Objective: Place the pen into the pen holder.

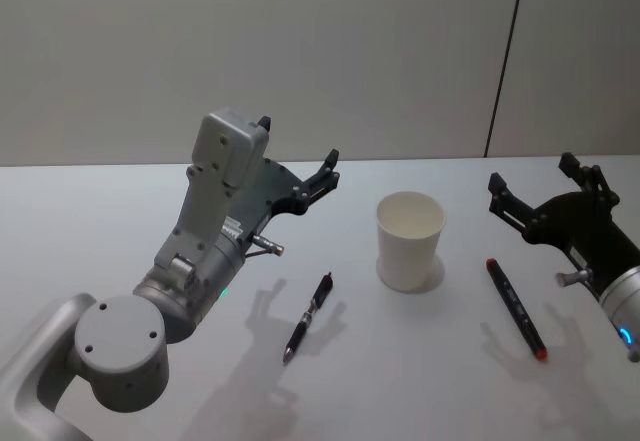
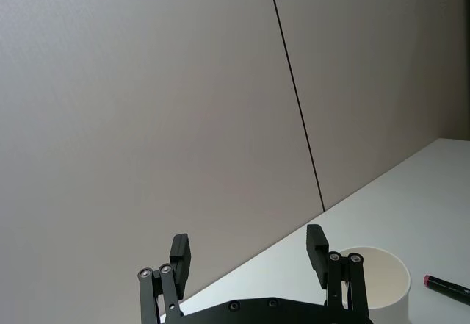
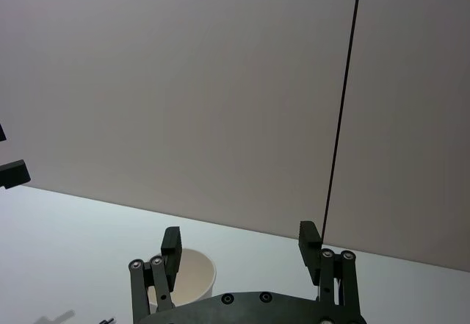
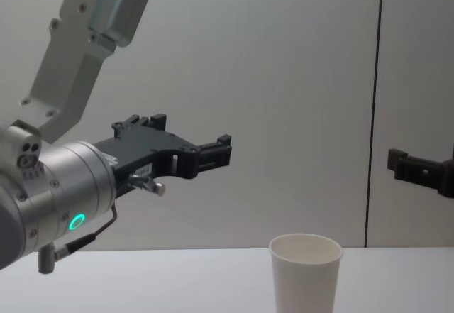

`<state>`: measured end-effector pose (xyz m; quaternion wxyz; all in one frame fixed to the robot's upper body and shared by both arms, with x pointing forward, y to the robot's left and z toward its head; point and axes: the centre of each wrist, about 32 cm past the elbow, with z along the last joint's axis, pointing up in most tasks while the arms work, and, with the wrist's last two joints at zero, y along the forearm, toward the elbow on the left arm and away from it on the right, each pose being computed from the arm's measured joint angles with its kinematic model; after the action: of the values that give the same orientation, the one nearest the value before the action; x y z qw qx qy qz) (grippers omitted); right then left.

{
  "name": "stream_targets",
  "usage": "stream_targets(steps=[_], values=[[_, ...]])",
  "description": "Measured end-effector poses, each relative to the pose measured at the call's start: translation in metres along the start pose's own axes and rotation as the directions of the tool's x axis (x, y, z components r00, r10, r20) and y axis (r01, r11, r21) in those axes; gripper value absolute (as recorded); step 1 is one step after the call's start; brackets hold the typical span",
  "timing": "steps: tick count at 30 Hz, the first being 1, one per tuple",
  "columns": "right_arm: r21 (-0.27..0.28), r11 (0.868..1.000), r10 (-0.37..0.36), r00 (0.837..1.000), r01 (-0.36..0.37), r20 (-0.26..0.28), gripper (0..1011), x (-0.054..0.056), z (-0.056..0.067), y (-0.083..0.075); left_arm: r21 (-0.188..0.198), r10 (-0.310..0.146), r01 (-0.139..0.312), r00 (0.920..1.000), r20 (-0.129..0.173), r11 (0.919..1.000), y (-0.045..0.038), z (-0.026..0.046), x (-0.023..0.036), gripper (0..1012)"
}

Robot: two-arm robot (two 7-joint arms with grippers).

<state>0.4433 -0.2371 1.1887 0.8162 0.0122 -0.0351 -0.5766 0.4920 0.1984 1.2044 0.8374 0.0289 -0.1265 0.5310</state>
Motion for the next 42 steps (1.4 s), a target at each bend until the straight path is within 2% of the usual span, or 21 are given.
stream_targets(steps=[28, 35, 42], values=[[-0.004, 1.0, -0.004, 1.0, 0.004, -0.001, 1001, -0.003, 0.0, 0.0, 0.0, 0.0, 0.0, 1.0, 0.0, 1.0, 0.0, 0.0, 0.0, 1008], [-0.038, 0.999, -0.027, 1.0, 0.026, -0.011, 1001, -0.016, 0.002, -0.001, 0.0, 0.0, 0.0, 1.0, 0.0, 1.0, 0.0, 0.0, 0.0, 1008], [-0.108, 0.993, -0.06, 0.998, 0.058, -0.017, 1001, -0.037, 0.004, -0.002, 0.0, 0.0, 0.0, 1.0, 0.0, 1.0, 0.0, 0.0, 0.0, 1008]])
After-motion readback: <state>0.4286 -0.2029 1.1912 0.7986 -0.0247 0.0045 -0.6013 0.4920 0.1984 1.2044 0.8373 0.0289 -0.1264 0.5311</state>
